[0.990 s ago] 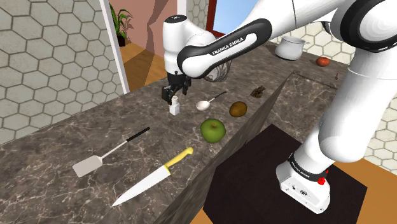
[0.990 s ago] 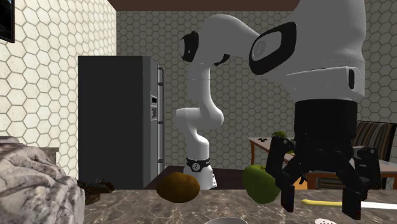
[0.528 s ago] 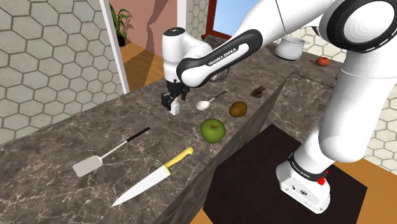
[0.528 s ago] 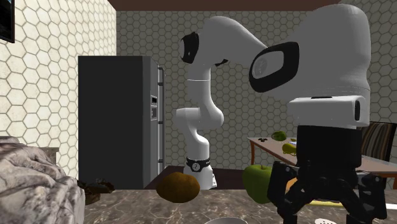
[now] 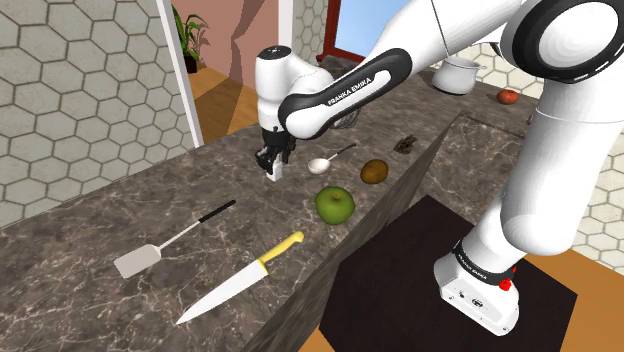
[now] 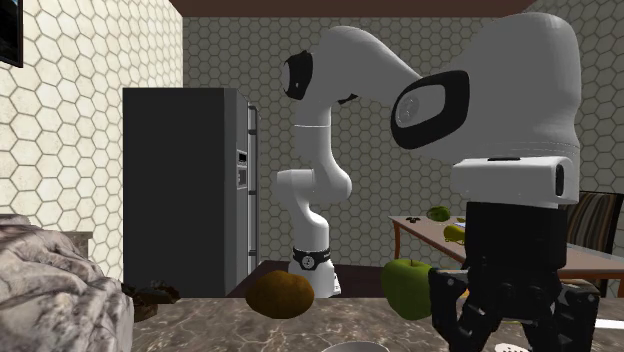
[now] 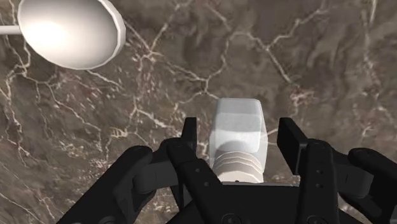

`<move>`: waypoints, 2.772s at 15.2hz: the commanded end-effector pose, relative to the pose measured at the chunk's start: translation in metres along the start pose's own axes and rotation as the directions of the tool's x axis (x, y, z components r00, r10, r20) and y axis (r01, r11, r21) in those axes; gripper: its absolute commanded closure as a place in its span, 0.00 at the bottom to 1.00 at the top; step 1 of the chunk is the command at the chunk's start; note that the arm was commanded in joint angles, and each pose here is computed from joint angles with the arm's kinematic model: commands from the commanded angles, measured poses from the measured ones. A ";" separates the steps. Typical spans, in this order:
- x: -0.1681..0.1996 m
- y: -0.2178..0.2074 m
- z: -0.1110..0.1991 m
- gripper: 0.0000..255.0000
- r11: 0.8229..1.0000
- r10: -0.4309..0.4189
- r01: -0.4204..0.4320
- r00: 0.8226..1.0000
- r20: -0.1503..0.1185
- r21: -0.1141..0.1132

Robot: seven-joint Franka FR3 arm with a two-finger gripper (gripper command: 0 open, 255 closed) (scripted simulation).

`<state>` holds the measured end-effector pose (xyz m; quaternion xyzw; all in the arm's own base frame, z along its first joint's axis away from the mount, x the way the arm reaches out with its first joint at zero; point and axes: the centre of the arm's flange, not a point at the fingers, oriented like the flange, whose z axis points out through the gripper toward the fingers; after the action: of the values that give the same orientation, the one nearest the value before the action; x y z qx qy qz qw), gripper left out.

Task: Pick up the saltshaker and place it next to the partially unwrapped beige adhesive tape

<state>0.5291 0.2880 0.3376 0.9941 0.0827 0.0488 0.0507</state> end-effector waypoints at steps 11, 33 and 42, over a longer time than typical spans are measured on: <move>0.001 0.001 -0.010 1.00 1.000 0.000 0.000 1.000 0.000 0.000; 0.011 0.014 -0.125 1.00 1.000 0.000 0.000 1.000 0.000 0.000; 0.008 0.029 -0.163 1.00 1.000 0.000 0.000 1.000 0.000 0.000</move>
<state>0.5267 0.2819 0.5010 0.9941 0.0827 0.0490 0.0506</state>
